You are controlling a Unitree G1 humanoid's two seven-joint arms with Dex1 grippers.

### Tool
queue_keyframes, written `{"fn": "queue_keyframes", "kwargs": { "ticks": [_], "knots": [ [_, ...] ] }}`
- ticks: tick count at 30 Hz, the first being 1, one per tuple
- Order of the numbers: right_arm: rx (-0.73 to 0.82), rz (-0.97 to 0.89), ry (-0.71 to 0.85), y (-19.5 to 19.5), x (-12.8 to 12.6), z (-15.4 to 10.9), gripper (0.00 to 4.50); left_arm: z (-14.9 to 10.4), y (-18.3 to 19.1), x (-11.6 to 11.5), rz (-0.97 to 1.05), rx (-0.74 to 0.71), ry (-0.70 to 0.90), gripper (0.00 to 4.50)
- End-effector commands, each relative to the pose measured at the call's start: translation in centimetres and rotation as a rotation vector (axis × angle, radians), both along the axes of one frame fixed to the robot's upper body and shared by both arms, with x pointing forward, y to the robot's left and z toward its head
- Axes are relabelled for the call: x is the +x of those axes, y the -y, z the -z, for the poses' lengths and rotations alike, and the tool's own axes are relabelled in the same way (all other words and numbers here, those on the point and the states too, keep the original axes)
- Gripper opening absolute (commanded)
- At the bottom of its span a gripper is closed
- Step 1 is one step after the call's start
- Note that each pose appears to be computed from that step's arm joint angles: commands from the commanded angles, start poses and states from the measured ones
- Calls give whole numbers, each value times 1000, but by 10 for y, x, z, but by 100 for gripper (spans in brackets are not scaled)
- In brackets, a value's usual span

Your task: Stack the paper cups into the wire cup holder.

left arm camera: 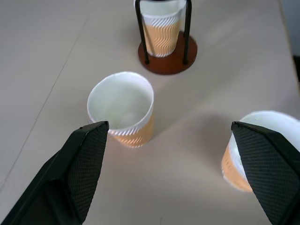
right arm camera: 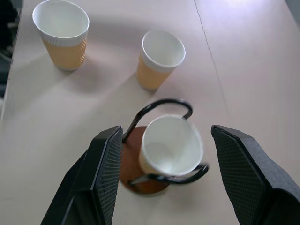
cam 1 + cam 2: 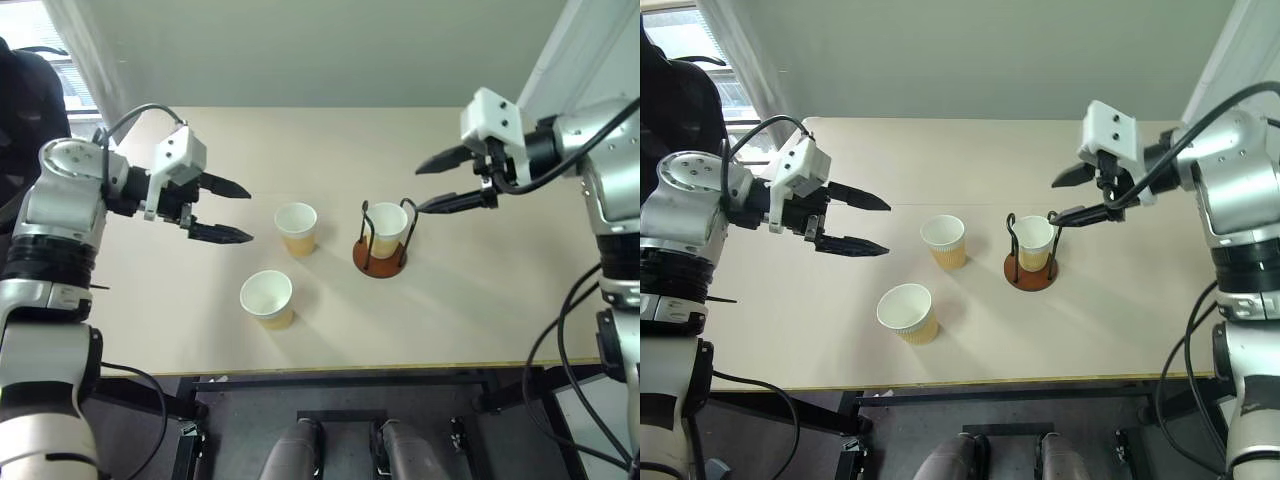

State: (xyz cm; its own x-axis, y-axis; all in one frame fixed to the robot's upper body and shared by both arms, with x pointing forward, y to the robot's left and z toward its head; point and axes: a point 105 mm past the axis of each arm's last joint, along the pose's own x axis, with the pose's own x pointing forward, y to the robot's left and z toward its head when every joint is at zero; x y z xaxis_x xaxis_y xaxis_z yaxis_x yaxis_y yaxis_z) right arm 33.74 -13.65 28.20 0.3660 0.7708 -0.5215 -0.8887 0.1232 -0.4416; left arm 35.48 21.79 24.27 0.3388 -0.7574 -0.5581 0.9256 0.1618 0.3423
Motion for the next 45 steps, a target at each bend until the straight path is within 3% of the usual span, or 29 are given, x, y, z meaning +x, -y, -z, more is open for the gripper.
{"fn": "queue_keyframes", "kwargs": {
  "ticks": [1,7,16,20,31,45],
  "knots": [
    [36,40,24,10,-9,-8,300,0,-10,3,39,231,102,450],
    [21,76,-10,19,-12,-1,300,-1,-6,25,62,482,265,450],
    [-18,77,-59,30,-17,1,300,-16,29,38,159,507,336,450],
    [40,27,-53,28,-19,-7,300,-15,40,37,205,497,315,450],
    [220,3,-57,29,-19,-47,300,5,36,31,265,545,225,450],
    [191,36,-62,35,-18,-40,300,17,36,35,282,609,233,450]
  ]
}}
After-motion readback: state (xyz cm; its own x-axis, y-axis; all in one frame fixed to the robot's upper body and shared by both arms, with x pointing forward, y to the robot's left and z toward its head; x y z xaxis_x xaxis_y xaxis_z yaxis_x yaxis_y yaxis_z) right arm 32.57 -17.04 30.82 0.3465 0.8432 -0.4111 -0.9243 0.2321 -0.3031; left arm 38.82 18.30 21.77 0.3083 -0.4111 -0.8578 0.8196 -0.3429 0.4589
